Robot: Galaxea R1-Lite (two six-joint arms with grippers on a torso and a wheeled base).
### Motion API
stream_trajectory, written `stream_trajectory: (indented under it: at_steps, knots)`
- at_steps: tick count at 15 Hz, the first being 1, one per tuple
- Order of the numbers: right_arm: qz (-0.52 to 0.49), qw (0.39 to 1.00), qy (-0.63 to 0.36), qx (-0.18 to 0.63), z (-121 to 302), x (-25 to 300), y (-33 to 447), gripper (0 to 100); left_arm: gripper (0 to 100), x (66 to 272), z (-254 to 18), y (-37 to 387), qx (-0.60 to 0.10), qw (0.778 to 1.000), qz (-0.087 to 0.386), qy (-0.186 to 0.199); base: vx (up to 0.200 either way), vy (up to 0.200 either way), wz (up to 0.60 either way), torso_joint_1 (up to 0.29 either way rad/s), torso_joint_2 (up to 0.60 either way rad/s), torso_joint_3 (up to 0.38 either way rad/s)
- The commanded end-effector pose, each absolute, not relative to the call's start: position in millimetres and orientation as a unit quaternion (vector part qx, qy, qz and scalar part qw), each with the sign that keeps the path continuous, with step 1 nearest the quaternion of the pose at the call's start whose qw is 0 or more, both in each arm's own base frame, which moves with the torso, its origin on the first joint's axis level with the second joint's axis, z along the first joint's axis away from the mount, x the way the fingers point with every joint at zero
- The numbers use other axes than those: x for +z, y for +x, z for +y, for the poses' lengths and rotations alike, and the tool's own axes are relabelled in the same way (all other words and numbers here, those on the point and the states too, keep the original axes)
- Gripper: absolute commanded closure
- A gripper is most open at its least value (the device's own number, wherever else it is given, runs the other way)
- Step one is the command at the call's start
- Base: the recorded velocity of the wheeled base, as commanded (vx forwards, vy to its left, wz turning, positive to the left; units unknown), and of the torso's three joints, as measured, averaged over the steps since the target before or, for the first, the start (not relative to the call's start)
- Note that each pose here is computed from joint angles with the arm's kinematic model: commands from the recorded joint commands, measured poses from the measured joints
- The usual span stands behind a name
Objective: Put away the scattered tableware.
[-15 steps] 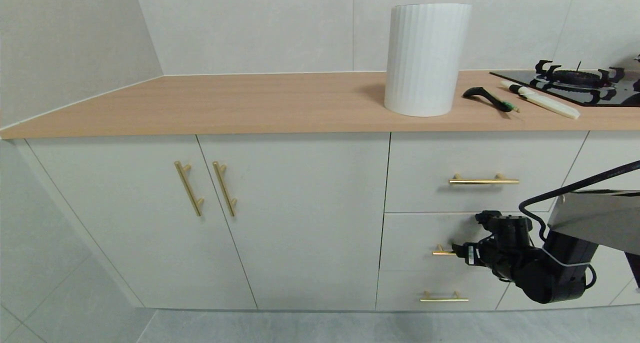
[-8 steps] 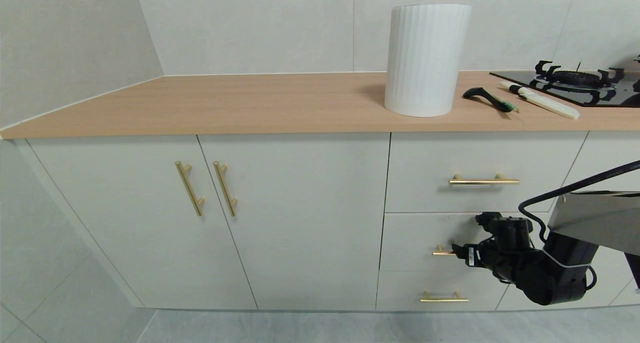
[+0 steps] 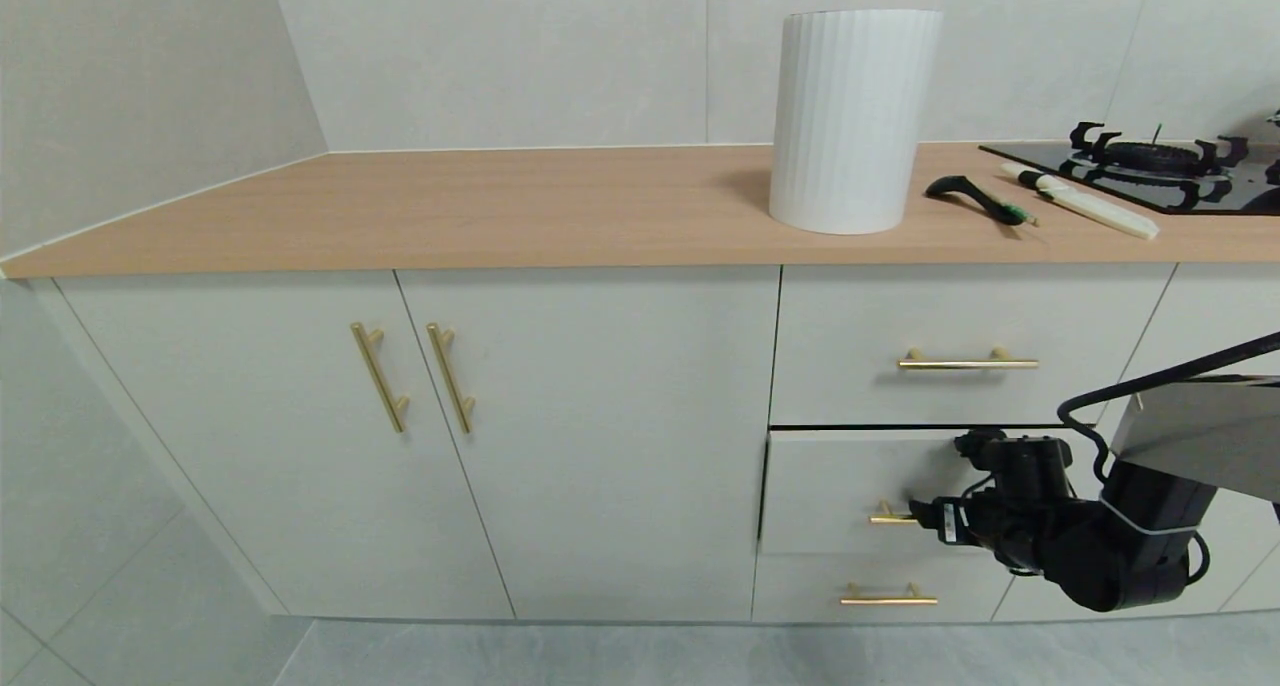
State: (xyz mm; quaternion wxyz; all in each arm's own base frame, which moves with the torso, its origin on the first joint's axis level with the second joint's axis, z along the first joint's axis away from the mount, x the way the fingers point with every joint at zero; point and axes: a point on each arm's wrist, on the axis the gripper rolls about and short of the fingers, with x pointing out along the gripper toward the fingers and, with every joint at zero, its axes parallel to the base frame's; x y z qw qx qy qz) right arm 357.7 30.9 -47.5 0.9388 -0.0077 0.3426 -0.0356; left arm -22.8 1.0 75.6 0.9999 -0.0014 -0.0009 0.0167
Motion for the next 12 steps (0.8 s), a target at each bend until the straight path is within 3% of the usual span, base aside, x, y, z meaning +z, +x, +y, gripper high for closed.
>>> stream_trajectory:
  at_steps: [1, 5, 8, 10, 12]
  knots:
    - [0.351, 0.936, -0.012, -0.019, 33.0, -1.5, 337.2, 0, 0, 75.6, 1.0, -22.8, 0.017, 1.000, -0.001, -0.002, 0.000, 0.000, 0.00, 0.000, 0.00, 0.000]
    - [0.345, 0.938, -0.005, 0.012, 34.4, 94.1, 292.4, 0, 0, 75.6, 1.0, -22.8, 0.016, 1.000, -0.001, -0.002, 0.000, 0.000, 0.00, 0.000, 0.00, 0.000]
    - [0.305, 0.952, -0.004, 0.025, 38.7, 141.4, 269.9, 0, 0, 75.6, 1.0, -22.8, 0.016, 1.000, -0.001, -0.002, 0.000, 0.000, 0.00, 0.000, 0.00, 0.000]
    - [0.290, 0.956, 0.001, 0.039, 48.5, 147.8, 268.1, 0, 0, 75.6, 1.0, -22.8, 0.016, 1.000, -0.001, -0.002, 0.000, 0.000, 0.00, 0.000, 0.00, 0.000]
    - [0.299, 0.953, 0.005, 0.042, 54.6, 131.1, 279.6, 0, 0, 75.6, 1.0, -22.8, 0.017, 1.000, -0.001, -0.002, 0.000, 0.000, 0.00, 0.000, 0.00, 0.000]
